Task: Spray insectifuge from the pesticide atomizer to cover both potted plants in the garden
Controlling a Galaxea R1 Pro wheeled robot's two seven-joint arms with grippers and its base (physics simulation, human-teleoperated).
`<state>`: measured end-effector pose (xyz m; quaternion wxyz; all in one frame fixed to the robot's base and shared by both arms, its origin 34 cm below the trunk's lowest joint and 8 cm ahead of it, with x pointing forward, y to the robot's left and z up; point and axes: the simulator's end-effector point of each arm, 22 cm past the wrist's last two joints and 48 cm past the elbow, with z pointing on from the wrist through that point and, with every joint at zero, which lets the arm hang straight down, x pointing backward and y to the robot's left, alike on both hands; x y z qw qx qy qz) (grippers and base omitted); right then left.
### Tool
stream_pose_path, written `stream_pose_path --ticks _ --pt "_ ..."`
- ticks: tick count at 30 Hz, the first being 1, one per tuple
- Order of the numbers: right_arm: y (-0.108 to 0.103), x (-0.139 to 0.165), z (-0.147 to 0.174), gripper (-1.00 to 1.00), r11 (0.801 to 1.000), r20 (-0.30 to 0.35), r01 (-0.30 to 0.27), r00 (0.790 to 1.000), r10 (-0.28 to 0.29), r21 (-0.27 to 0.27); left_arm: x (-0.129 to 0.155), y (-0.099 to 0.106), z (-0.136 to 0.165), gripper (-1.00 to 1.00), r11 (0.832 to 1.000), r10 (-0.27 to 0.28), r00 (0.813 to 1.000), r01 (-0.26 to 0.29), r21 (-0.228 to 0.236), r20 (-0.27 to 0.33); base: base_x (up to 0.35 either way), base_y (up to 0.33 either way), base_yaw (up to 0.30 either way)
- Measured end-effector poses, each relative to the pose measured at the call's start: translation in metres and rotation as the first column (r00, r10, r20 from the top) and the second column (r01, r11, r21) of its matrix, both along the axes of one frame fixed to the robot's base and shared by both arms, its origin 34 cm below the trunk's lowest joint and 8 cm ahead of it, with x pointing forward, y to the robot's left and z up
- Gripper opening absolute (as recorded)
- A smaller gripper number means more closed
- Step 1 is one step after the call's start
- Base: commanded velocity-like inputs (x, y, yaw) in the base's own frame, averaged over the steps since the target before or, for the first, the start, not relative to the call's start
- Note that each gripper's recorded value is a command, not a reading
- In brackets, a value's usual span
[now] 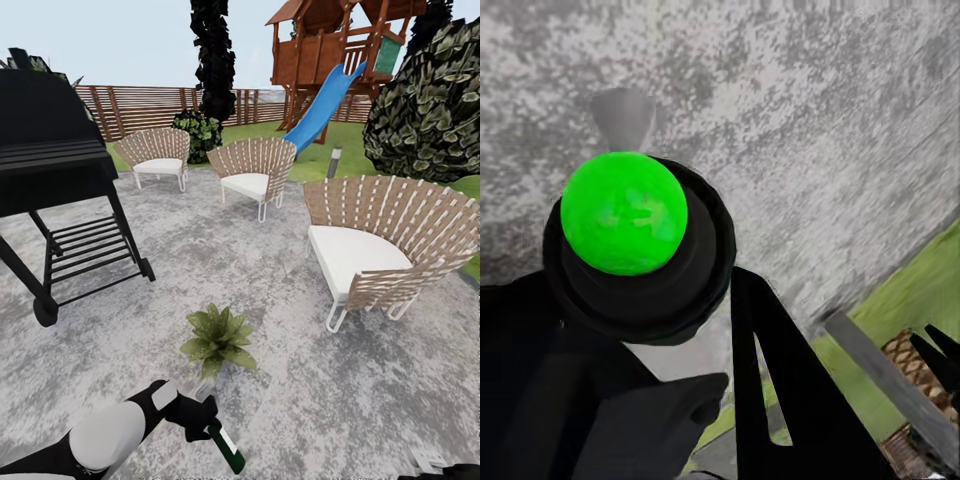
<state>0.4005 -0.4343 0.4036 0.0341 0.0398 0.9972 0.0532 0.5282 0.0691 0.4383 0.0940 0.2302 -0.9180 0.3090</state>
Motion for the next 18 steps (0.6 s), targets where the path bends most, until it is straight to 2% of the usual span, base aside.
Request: stream_pose_path --ticks 5,10,11,13,14,16,17,18 --pt "-0.001 0.000 0.001 1.00 1.000 0.001 0.001 1.000 -0.001 -0.001 -0.002 0.004 -0.003 -1.00 0.999 -0.027 1.000 0.027 0.023 0.011 -0.034 0.005 0.000" --pt "-0.002 0.000 0.001 1.00 1.000 0.001 0.002 1.000 -0.002 -0.003 -0.012 0.020 -0.013 -1.00 0.984 -0.146 0.989 0.143 0.103 0.025 -0.001 0.000 0.000" --pt "-0.003 0.001 0.001 1.00 1.000 0.004 0.004 1.000 -0.004 -0.005 -0.006 0.025 -0.016 -1.00 0.980 -0.156 0.986 0.147 0.133 0.059 0.000 0.000 0.000" --pt "-0.004 0.001 0.001 1.00 1.000 0.004 0.007 1.000 -0.006 -0.007 -0.003 0.030 -0.018 -1.00 0.974 -0.176 0.981 0.162 0.158 0.078 0.000 0.000 0.000" --pt "-0.004 0.001 0.001 1.00 1.000 0.005 0.008 1.000 -0.008 -0.008 -0.009 0.041 -0.024 -1.00 0.948 -0.261 0.962 0.239 0.212 0.078 0.000 0.000 0.000" --pt "-0.005 0.001 0.002 1.00 1.000 0.005 0.009 1.000 -0.009 -0.008 -0.010 0.047 -0.027 -1.00 0.927 -0.310 0.947 0.282 0.246 0.084 0.000 0.000 0.000" --pt "-0.005 0.001 0.002 1.00 1.000 0.005 0.009 1.000 -0.009 -0.008 -0.010 0.053 -0.029 -1.00 0.909 -0.348 0.933 0.312 0.275 0.090 0.000 0.000 0.000" --pt "-0.005 0.001 0.002 1.00 1.000 0.005 0.010 1.000 -0.010 -0.008 -0.009 0.056 -0.030 -1.00 0.898 -0.369 0.925 0.329 0.291 0.094 0.000 0.000 0.000"
